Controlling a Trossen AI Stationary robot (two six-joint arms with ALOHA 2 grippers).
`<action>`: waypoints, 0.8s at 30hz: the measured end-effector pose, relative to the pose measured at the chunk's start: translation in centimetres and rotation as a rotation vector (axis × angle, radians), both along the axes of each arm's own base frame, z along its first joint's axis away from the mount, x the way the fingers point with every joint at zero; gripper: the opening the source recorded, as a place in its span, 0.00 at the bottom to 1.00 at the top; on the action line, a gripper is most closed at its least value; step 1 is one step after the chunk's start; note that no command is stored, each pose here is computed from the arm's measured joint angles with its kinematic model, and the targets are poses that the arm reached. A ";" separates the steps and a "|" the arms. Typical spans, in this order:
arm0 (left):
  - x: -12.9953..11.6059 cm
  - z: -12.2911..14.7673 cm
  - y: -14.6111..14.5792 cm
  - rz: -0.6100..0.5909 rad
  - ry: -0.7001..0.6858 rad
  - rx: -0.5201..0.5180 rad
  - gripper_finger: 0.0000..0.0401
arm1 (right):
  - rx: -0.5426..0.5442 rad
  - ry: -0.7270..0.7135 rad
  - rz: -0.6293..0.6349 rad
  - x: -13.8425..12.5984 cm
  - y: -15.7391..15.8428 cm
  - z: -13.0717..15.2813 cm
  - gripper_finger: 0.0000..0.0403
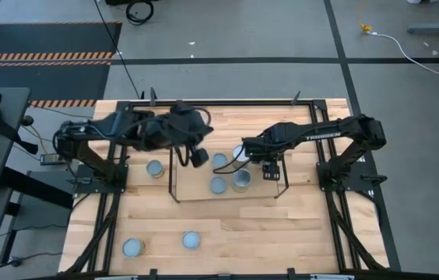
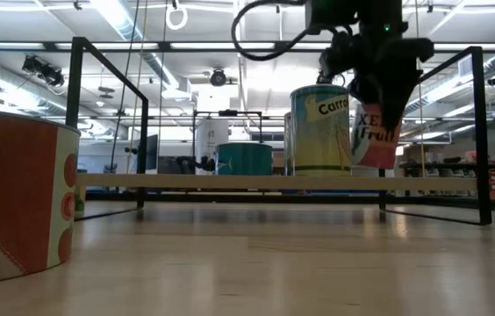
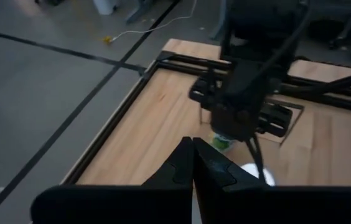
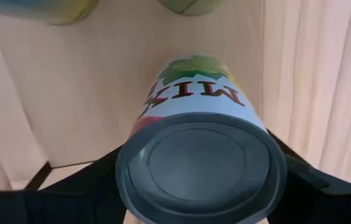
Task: Pick and place cans onto a shelf
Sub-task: Put the canned mixed fruit on the shelf
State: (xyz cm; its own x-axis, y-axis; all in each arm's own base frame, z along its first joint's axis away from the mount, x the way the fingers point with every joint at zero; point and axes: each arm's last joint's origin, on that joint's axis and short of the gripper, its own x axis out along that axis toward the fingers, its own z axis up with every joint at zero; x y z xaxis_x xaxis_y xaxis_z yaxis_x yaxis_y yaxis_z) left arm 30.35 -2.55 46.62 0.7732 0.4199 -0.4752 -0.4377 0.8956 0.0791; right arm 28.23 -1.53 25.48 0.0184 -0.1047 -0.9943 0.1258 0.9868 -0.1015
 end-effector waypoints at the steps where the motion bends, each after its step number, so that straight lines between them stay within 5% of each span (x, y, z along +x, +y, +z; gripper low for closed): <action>1: -0.5 0.3 0.3 0.007 0.000 0.001 0.02 | 0.000 -0.006 -0.003 0.0 -0.2 -0.2 0.72; 14: -4.1 1.9 2.0 0.068 0.002 0.030 0.02 | 0.045 -0.035 -0.008 0.2 -1.7 -0.4 0.83; 24: -6.3 -0.2 2.2 0.162 0.243 -0.043 0.02 | 0.042 -0.033 0.002 0.2 -1.7 -0.4 0.87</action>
State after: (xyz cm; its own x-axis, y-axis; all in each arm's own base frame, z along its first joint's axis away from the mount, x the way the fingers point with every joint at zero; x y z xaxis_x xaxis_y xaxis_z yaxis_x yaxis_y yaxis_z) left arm 24.07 -0.39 46.44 0.5591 0.5043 -0.6581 -0.5484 0.8202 0.1626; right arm 28.39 -3.21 25.10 0.0513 -0.0623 -0.9967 0.1266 0.9904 -0.0554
